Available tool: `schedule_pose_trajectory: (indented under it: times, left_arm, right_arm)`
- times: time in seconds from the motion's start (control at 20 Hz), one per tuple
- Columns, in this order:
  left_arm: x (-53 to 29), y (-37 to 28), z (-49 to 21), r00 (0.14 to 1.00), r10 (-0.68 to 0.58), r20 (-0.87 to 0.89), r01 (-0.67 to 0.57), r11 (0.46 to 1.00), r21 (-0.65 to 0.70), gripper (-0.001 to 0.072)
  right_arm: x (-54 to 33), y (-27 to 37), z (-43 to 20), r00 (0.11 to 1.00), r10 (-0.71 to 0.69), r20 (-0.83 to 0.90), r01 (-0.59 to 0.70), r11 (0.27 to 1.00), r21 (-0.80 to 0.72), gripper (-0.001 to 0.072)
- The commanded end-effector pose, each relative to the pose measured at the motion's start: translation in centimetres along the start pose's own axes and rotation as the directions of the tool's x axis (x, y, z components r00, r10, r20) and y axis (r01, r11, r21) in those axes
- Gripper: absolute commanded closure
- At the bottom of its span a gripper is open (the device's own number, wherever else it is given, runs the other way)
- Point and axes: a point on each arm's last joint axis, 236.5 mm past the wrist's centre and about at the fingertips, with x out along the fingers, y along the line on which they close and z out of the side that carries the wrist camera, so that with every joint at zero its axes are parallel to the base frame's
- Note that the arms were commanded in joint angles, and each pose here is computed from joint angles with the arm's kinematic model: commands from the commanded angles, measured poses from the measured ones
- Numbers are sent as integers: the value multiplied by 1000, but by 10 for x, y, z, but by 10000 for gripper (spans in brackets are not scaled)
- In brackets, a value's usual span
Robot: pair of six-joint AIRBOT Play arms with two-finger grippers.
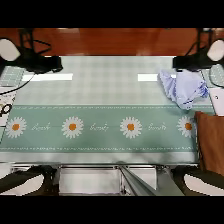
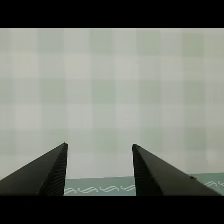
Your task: Fold the shirts.
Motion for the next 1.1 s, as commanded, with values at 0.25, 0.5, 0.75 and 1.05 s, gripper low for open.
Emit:
schedule_pose_trajectory:
  times: [0.25, 0.5, 0.75, 1.05]
  left_arm:
    - [-24, 8, -102, 998, -18, -61, 17, 1000, -22, 203]
    - [13, -17, -144, 990, -120, -78, 110, 986, -126, 204]
    - [21, -18, -146, 989, -132, -63, 122, 981, -149, 204]
    - [8, 10, -146, 997, -52, -59, 44, 992, -118, 204]
  right_arm:
    - [14, -126, -85, 988, -98, -118, 128, 948, 291, 299]
    - [101, -79, -110, 967, 126, -222, -28, 917, 398, 299]
    - [154, -69, -154, 920, 168, -356, 7, 898, 440, 368]
    - [119, -44, -79, 929, 297, -219, -211, 915, 345, 689]
